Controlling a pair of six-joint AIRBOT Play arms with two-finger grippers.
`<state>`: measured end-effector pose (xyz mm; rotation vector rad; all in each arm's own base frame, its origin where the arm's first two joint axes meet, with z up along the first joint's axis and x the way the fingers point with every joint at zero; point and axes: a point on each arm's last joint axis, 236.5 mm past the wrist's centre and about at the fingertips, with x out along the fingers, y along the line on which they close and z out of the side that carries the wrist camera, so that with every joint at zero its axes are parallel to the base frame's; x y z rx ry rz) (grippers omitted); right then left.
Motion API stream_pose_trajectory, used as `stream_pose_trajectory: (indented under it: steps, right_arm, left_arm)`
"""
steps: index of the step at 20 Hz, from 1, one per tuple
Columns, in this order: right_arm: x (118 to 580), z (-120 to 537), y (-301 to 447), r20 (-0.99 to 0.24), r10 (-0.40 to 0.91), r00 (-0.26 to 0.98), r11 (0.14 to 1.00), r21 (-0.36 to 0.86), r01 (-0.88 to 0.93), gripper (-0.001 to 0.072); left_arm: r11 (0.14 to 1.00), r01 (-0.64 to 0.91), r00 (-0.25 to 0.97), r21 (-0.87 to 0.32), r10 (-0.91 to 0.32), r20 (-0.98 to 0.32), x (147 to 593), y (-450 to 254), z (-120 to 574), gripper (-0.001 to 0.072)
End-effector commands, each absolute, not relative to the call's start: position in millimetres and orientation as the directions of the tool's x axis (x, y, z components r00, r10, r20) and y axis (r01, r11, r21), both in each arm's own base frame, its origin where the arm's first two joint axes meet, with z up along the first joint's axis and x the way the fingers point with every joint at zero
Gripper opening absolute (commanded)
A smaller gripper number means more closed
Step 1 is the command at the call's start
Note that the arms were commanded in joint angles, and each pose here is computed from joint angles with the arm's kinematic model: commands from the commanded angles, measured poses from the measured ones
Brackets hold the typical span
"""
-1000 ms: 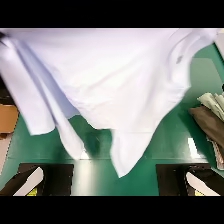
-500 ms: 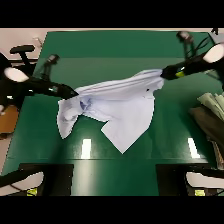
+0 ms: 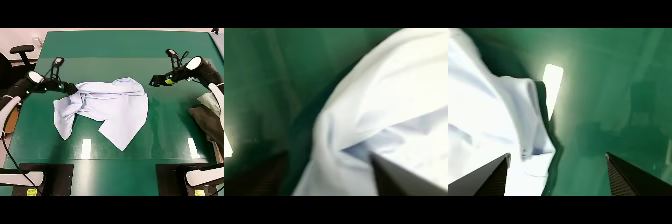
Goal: Fold the shirts.
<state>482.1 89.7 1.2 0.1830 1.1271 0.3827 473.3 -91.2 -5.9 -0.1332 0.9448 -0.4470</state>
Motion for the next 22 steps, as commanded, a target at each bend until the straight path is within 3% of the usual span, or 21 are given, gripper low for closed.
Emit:
stream_pose_trajectory:
  steps: [1,6,11,15,22]
  right_arm:
    - [481.0,36.4,61.4,-0.823,0.379,0.424,0.925,0.335,-0.176,0.0669]
    - [452.8,70.0,-5.1,-0.788,0.289,0.543,0.947,0.319,-0.042,0.0668]
    - [414.1,47.6,-17.8,-0.807,0.263,0.528,0.949,0.314,0.008,0.0668]
    - [407.6,43.9,-4.8,-0.794,0.311,0.522,0.930,0.369,0.006,0.0667]
    - [412.9,54.7,11.3,-0.749,0.378,0.544,0.899,0.438,-0.021,0.0666]
  left_arm:
    - [0.882,0.154,0.473,-0.445,-0.461,-0.751,466.1,-43.9,31.9,0.0692]
    - [0.878,-0.007,0.528,-0.478,-0.403,-0.748,399.1,38.2,74.8,0.0692]
    - [0.786,-0.168,0.257,-0.595,-0.547,-0.797,263.8,-15.6,2.7,0.0702]
    - [0.710,-0.328,0.216,-0.623,-0.586,-0.781,231.4,-37.4,-45.6,0.0701]
    - [0.695,-0.427,0.258,-0.579,-0.520,-0.814,227.3,-29.7,-83.2,0.0701]
